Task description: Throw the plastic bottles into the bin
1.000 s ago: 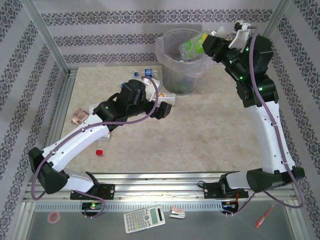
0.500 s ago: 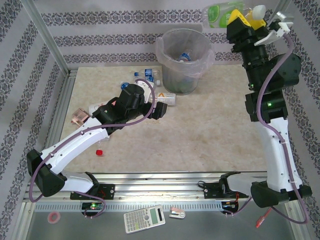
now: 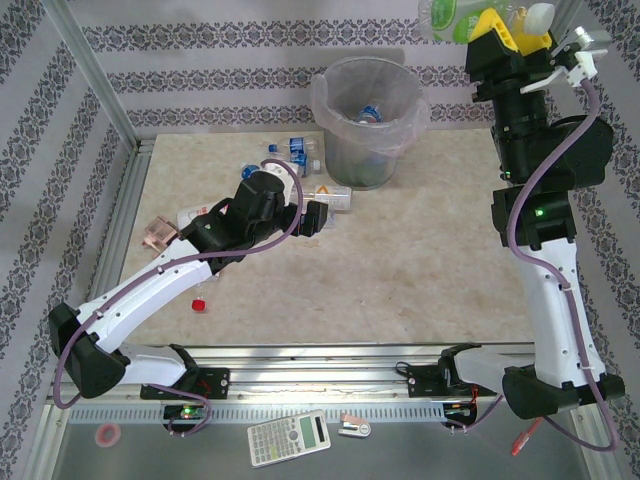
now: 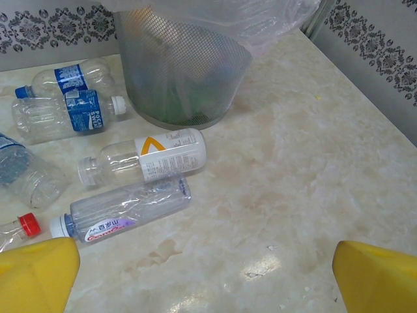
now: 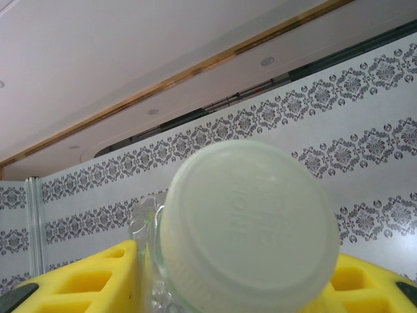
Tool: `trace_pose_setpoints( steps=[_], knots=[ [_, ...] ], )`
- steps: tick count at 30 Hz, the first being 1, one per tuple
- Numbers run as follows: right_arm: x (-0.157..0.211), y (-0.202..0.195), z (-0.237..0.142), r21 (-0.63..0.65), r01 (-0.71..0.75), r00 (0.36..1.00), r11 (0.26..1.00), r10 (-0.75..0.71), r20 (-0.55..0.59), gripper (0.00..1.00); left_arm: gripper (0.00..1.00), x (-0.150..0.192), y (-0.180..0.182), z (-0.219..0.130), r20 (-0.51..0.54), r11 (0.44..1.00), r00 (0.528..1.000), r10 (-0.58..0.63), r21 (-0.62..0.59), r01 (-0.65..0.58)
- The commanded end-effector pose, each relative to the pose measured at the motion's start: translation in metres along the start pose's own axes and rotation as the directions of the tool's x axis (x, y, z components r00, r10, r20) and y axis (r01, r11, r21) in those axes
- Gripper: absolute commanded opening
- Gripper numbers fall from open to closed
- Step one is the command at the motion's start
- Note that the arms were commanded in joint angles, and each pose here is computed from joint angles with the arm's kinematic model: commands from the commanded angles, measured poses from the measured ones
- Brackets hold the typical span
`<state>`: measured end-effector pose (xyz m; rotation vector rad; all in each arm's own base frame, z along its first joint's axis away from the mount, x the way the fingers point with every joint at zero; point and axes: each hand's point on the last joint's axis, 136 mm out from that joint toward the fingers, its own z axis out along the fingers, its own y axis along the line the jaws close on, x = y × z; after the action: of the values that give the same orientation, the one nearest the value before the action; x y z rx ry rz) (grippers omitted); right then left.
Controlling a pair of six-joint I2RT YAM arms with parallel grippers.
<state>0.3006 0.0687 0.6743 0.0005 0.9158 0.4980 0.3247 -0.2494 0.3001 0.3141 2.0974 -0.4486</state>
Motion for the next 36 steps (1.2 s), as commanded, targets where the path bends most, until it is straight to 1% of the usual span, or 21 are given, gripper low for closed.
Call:
trace_pose_setpoints(
  steps=[1, 3, 5, 6, 8, 9, 10, 12, 13, 14, 15, 16, 17, 19, 21, 27, 32, 36],
  knots=[
    [0.007, -0.006, 0.010, 0.009, 0.028, 1.000, 1.000, -0.028, 0.007, 0.21, 1.00, -0.011, 0.008, -0.008, 0.050, 0.999, 0.998, -0.038, -0.022, 0.039],
    [0.026, -0.013, 0.018, 0.021, 0.037, 0.999, 0.999, -0.036, -0.031, 0.21, 1.00, -0.011, 0.010, -0.010, 0.047, 0.999, 0.998, -0.042, -0.030, 0.043],
    [0.061, -0.025, 0.031, 0.039, 0.055, 0.993, 0.998, -0.050, -0.109, 0.21, 1.00, -0.010, 0.012, -0.012, 0.044, 0.998, 0.998, -0.044, -0.037, 0.046],
    [0.085, -0.034, 0.038, 0.055, 0.056, 0.986, 0.997, -0.047, -0.158, 0.22, 1.00, -0.009, 0.014, -0.013, 0.042, 0.998, 0.998, -0.046, -0.040, 0.047],
    [0.141, -0.053, 0.051, 0.076, 0.077, 0.963, 0.994, -0.054, -0.264, 0.26, 1.00, -0.008, 0.016, -0.015, 0.037, 0.998, 0.998, -0.044, -0.048, 0.046],
    [0.173, -0.068, 0.056, 0.113, 0.079, 0.939, 0.990, -0.036, -0.341, 0.34, 1.00, -0.006, 0.018, -0.015, 0.034, 0.997, 0.998, -0.048, -0.056, 0.050],
    [0.202, -0.079, 0.060, 0.131, 0.074, 0.915, 0.989, -0.015, -0.404, 0.49, 1.00, -0.004, 0.019, -0.015, 0.028, 0.997, 0.998, -0.052, -0.061, 0.054],
    [0.260, -0.098, 0.063, 0.149, 0.071, 0.851, 0.986, 0.018, -0.525, 0.67, 1.00, -0.001, 0.023, -0.014, 0.017, 0.995, 0.998, -0.066, -0.069, 0.067],
    [0.279, -0.104, 0.062, 0.157, 0.049, 0.819, 0.986, 0.050, -0.571, 0.75, 1.00, 0.001, 0.023, -0.013, 0.010, 0.995, 0.997, -0.070, -0.068, 0.071],
    [0.293, -0.107, 0.062, 0.160, 0.033, 0.795, 0.987, 0.071, -0.602, 0.80, 1.00, 0.002, 0.024, -0.013, 0.005, 0.995, 0.997, -0.075, -0.071, 0.076],
    [0.303, -0.110, 0.060, 0.173, 0.026, 0.769, 0.985, 0.091, -0.633, 0.82, 1.00, 0.003, 0.024, -0.012, 0.000, 0.994, 0.997, -0.081, -0.074, 0.081],
    [0.304, -0.110, 0.059, 0.180, 0.021, 0.759, 0.984, 0.101, -0.644, 0.85, 1.00, 0.005, 0.026, -0.011, -0.004, 0.993, 0.996, -0.089, -0.078, 0.088],
    [0.299, -0.108, 0.058, 0.174, 0.021, 0.762, 0.984, 0.097, -0.640, 0.87, 1.00, 0.006, 0.027, -0.010, -0.005, 0.992, 0.996, -0.093, -0.082, 0.093],
    [0.281, -0.102, 0.057, 0.160, 0.037, 0.796, 0.986, 0.068, -0.601, 0.92, 1.00, 0.009, 0.032, -0.009, -0.010, 0.989, 0.994, -0.111, -0.101, 0.109],
    [0.262, -0.094, 0.056, 0.139, 0.053, 0.815, 0.989, 0.037, -0.578, 0.95, 1.00, 0.013, 0.036, -0.007, -0.014, 0.985, 0.991, -0.134, -0.114, 0.131],
    [0.223, -0.075, 0.047, 0.092, 0.059, 0.830, 0.994, 0.002, -0.558, 0.98, 1.00, 0.027, 0.053, -0.001, -0.033, 0.966, 0.977, -0.210, -0.159, 0.203],
    [0.202, -0.060, 0.038, 0.063, 0.012, 0.839, 0.998, 0.024, -0.544, 0.98, 1.00, 0.035, 0.070, 0.001, -0.049, 0.942, 0.959, -0.280, -0.206, 0.264],
    [0.191, -0.043, 0.031, 0.019, -0.038, 0.837, 0.999, 0.042, -0.546, 0.98, 1.00, 0.043, 0.085, 0.001, -0.059, 0.912, 0.935, -0.351, -0.249, 0.327]
  ],
)
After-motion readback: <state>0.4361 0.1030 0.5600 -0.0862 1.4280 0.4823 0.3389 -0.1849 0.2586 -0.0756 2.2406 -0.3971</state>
